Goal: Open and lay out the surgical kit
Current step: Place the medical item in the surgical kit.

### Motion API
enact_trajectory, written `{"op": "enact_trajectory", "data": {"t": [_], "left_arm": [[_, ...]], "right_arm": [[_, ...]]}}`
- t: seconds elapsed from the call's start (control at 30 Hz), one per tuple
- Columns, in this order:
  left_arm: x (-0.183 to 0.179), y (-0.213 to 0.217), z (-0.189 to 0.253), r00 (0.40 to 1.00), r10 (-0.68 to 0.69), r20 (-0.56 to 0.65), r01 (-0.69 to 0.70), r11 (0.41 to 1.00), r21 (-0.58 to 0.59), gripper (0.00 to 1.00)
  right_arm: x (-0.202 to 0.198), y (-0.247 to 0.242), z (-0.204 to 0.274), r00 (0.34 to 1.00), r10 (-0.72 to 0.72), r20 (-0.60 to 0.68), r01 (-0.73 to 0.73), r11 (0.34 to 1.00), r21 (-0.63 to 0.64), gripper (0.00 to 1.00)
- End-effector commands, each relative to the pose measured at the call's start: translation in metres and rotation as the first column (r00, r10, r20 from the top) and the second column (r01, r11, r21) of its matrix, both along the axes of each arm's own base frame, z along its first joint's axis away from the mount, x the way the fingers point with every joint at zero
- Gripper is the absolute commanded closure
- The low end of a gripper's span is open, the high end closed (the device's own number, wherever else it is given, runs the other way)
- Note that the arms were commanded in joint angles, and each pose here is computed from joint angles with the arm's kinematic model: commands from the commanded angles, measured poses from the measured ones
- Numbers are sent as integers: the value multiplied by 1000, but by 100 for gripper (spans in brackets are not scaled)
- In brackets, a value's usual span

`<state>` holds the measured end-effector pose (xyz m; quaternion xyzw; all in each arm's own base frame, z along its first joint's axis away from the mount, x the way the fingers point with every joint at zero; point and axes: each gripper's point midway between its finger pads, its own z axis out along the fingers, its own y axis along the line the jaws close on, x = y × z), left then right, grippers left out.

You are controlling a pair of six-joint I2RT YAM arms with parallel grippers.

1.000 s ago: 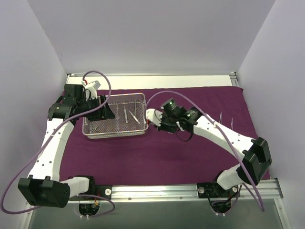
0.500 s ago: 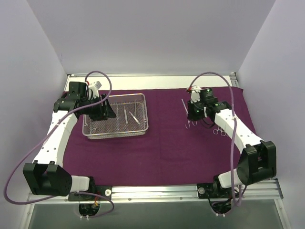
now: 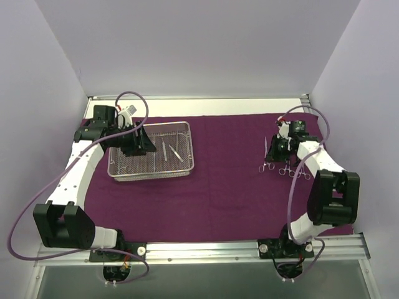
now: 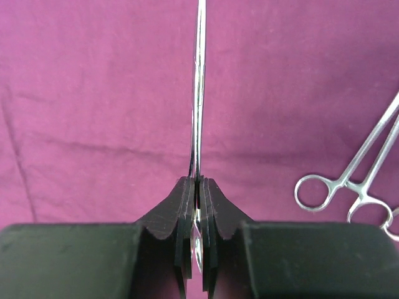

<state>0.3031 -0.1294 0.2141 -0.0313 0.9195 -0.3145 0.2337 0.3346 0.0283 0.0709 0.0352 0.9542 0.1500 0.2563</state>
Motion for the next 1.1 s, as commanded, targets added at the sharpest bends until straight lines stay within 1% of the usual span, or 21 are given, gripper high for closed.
{"op": "enact_trajectory", "data": {"t": [0.0,0.07,0.13,0.17,0.3,0.5,0.7,0.97,1.03,1.07], "left_arm": [[8,-7,5,999,-27,34,29,998,-49,37],[8,-7,4,999,-29,32,31,998,-52,37],[10,-6,2,999,-32,24,34,998,-62,37],[11,-5,2,999,-33,25,34,997,-63,37],[15,-1,0,999,-32,15,33,997,-64,37],[22,-2,-7,999,-32,-9,31,996,-82,37],[27,-3,-9,999,-38,-16,36,995,-94,38],[29,0,-14,999,-28,-33,25,996,-90,37],[30,1,-14,999,-26,-33,23,996,-85,37],[31,2,-14,999,-22,-33,19,996,-83,38]], "right_arm": [[8,12,0,991,129,28,-130,991,27,100],[13,16,-6,988,157,14,-157,986,54,100],[16,15,-17,987,157,-19,-155,985,69,100],[22,15,-15,987,159,-11,-158,985,74,100],[28,0,-23,993,117,-31,-115,990,80,100],[16,-16,-34,994,85,-64,-80,993,86,100],[12,-19,-45,993,75,-96,-66,994,90,100],[5,-25,-50,987,49,-151,-40,997,60,100],[4,-26,-48,988,43,-149,-36,998,51,97],[4,-28,-49,988,34,-153,-28,999,42,89]]}}
